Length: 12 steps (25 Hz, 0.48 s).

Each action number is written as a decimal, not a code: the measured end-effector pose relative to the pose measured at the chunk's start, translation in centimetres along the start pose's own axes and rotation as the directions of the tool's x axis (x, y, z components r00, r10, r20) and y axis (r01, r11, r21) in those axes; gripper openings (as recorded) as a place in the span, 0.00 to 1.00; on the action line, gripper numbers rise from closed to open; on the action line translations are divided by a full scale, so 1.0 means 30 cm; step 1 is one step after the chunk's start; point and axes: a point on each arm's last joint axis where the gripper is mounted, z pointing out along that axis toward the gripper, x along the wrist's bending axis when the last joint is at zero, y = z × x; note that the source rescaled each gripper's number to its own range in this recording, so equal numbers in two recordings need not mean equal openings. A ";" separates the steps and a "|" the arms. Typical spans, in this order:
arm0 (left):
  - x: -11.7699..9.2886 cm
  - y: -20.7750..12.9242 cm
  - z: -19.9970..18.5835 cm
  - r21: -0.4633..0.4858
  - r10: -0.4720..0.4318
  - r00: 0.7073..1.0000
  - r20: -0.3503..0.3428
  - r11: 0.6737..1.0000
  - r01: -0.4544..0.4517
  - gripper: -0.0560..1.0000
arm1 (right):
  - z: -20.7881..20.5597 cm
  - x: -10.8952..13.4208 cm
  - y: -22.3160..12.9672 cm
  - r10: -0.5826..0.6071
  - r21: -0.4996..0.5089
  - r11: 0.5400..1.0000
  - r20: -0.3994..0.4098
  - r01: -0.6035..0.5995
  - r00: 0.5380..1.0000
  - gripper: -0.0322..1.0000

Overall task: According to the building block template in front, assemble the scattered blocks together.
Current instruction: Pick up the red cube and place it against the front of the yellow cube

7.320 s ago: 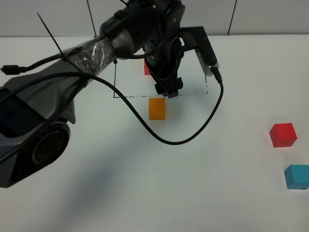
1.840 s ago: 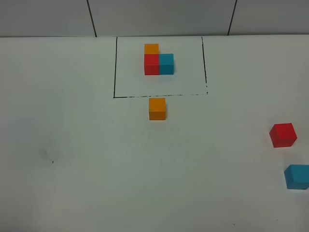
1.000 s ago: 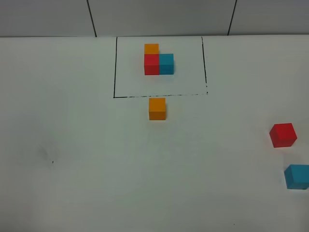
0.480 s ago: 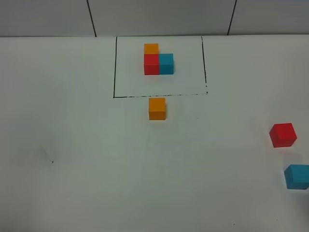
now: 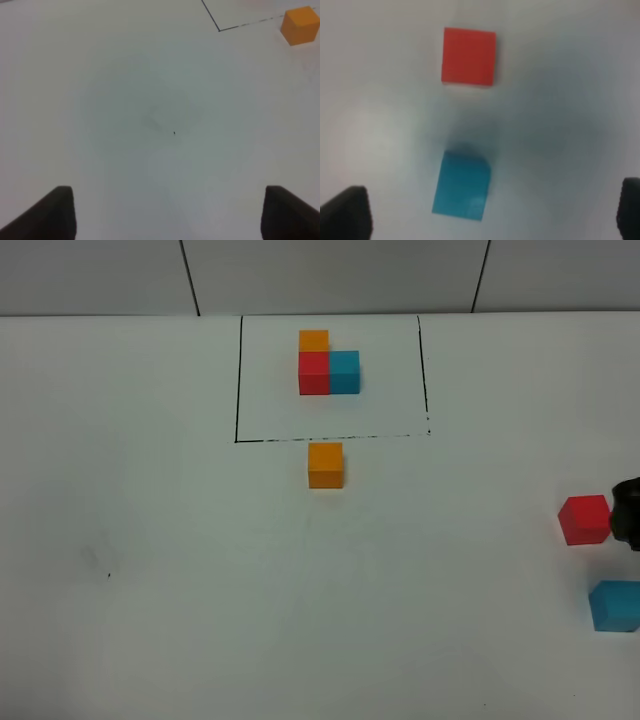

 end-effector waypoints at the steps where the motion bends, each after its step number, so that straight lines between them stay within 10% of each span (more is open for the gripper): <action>1: 0.000 0.000 0.000 0.000 0.000 1.000 0.000 1.000 0.000 0.88 | 0.033 -0.004 0.012 -0.001 0.010 1.000 -0.008 0.002 1.000 1.00; 12: 0.000 0.000 0.000 0.000 -0.001 1.000 0.000 1.000 0.001 0.88 | 0.278 -0.013 0.063 0.027 0.071 0.997 -0.115 -0.019 0.993 1.00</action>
